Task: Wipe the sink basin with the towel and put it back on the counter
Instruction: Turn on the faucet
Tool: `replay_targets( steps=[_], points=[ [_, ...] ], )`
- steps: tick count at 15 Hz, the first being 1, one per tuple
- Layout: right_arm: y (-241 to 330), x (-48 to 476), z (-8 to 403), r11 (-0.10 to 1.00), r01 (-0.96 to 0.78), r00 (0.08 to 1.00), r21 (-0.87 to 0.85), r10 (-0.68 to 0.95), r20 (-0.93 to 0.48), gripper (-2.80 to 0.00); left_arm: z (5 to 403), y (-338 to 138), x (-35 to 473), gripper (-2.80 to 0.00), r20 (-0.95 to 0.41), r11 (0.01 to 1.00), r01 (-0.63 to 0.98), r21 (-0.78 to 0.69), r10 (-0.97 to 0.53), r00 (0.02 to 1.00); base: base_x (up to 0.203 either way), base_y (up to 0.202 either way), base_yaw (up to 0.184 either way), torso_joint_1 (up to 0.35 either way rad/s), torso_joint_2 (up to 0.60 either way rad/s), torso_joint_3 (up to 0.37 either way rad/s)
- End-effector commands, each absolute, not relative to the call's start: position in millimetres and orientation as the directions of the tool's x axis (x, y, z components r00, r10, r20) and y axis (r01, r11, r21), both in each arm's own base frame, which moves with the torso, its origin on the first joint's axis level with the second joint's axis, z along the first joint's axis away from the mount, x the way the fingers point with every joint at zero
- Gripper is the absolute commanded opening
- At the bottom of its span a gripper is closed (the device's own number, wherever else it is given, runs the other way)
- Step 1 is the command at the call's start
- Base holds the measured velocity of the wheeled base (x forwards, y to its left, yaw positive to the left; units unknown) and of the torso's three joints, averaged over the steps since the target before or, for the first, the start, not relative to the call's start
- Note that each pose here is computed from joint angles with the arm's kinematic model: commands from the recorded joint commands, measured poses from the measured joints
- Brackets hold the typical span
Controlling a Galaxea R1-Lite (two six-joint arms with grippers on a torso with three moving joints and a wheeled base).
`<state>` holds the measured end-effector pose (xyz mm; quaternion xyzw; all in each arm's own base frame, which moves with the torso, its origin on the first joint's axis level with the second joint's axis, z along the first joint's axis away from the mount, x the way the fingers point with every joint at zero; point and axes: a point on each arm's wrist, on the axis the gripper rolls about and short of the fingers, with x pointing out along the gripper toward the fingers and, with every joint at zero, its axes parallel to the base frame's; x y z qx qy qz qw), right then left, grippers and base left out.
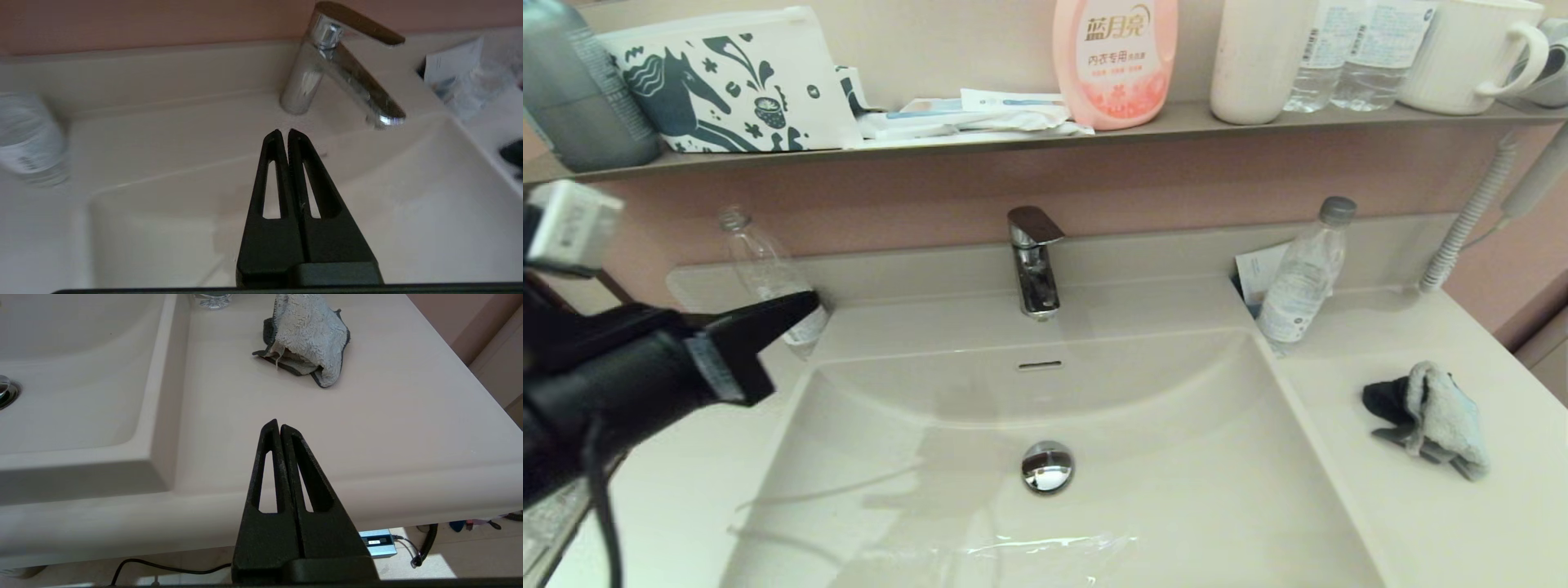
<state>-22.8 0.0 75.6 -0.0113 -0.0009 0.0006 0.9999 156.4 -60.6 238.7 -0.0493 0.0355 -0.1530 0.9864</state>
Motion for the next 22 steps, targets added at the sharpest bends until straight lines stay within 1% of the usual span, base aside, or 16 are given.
replay_targets(
  steps=[1, 4, 8, 11, 17, 20, 22],
  points=[
    [0.0, -22.8, 75.6, 1.000, -0.001, 1.000, -0.023, 0.002, 0.002, -2.80, 215.3, -99.5, 195.6, -2.80, -0.093, 0.948, 0.293, -0.124, -0.305, 0.948, 0.000, 0.000, 0.000, 0.000, 0.00, 0.000],
    [0.0, -22.8, 75.6, 1.000, -0.001, 1.000, -0.023, 0.002, 0.002, -2.80, 208.6, -135.7, 223.8, -2.80, -0.046, 0.952, 0.273, -0.142, -0.282, 0.958, 0.000, 0.000, 0.000, 0.000, 0.00, 0.000],
    [0.0, -22.8, 75.6, 1.000, -0.001, 1.000, -0.023, 0.002, 0.002, -2.80, 207.8, -177.8, 256.6, -2.80, 0.071, 0.956, 0.266, -0.124, -0.258, 0.963, 0.000, 0.000, 0.000, 0.000, 0.00, 0.000],
    [0.0, -22.8, 75.6, 1.000, -0.001, 1.000, -0.023, 0.002, 0.002, -2.80, 205.8, -205.1, 263.3, -2.80, 0.097, 0.951, 0.285, -0.121, -0.274, 0.957, 0.000, 0.000, 0.000, 0.000, 0.00, 0.000],
    [0.0, -22.8, 75.6, 1.000, -0.001, 1.000, -0.023, 0.002, 0.002, -2.80, 189.1, -237.0, 272.7, -2.80, 0.069, 0.943, 0.314, -0.111, -0.308, 0.949, 0.000, 0.000, 0.000, 0.000, 0.00, 0.000],
    [0.0, -22.8, 75.6, 1.000, -0.001, 1.000, -0.023, 0.002, 0.002, -2.80, 201.9, -248.9, 283.1, -2.80, 0.125, 0.942, 0.307, -0.135, -0.291, 0.948, 0.000, 0.000, 0.000, 0.000, 0.00, 0.000],
    [0.0, -22.8, 75.6, 1.000, -0.001, 1.000, -0.023, 0.002, 0.002, -2.80, 210.9, -242.6, 294.6, -2.80, 0.156, 0.952, 0.280, -0.127, -0.260, 0.953, 0.000, 0.000, 0.000, 0.000, 0.00, 0.000]
  ],
)
